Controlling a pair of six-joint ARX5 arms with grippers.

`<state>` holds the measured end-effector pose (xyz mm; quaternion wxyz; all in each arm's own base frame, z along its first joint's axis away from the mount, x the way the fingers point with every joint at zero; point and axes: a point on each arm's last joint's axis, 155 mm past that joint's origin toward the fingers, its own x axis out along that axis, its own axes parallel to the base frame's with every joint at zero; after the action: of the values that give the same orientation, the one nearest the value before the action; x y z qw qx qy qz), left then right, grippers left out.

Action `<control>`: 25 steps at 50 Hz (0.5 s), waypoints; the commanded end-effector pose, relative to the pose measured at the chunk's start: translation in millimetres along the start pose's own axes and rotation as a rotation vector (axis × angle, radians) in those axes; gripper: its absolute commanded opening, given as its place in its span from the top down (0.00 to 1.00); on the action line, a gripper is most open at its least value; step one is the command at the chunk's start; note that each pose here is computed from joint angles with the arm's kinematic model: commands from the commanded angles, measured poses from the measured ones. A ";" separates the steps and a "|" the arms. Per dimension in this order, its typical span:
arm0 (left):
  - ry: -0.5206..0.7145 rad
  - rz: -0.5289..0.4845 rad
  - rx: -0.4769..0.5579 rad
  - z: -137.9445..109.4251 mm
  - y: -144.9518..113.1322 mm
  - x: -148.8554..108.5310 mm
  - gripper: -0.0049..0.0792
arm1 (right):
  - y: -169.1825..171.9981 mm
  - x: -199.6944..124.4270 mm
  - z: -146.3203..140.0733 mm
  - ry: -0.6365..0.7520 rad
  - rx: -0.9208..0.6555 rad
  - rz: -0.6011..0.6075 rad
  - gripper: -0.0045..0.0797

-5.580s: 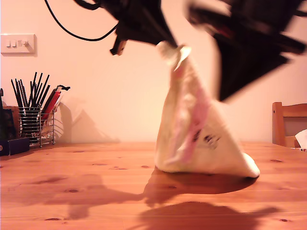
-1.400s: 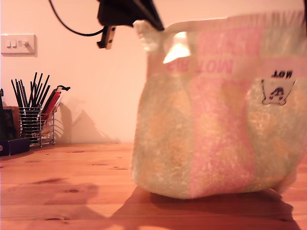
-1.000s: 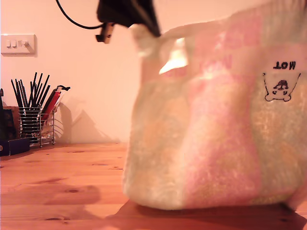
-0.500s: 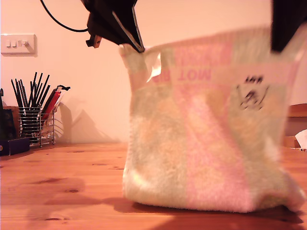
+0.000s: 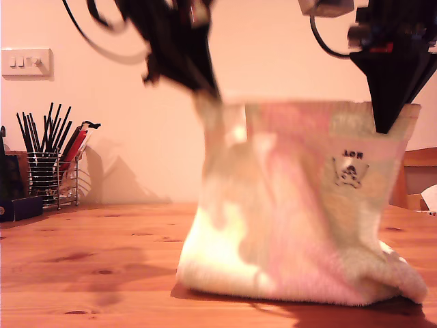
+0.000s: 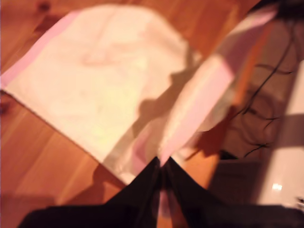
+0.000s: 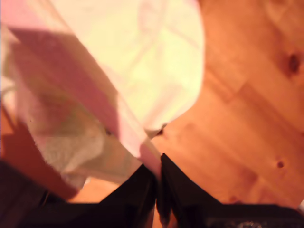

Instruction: Fold the tea towel in front of you. After folding it, place it to the right side.

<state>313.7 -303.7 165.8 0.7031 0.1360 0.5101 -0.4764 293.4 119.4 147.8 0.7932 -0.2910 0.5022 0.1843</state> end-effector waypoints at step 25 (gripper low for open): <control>-0.028 0.118 -0.031 4.1 42.0 4.5 0.97 | -40.2 29.9 11.9 0.013 -0.041 -0.120 0.96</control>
<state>342.3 -300.8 163.0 0.7360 0.1503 0.4839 -0.4489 332.5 113.5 149.1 0.8071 -0.3303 0.4606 0.1656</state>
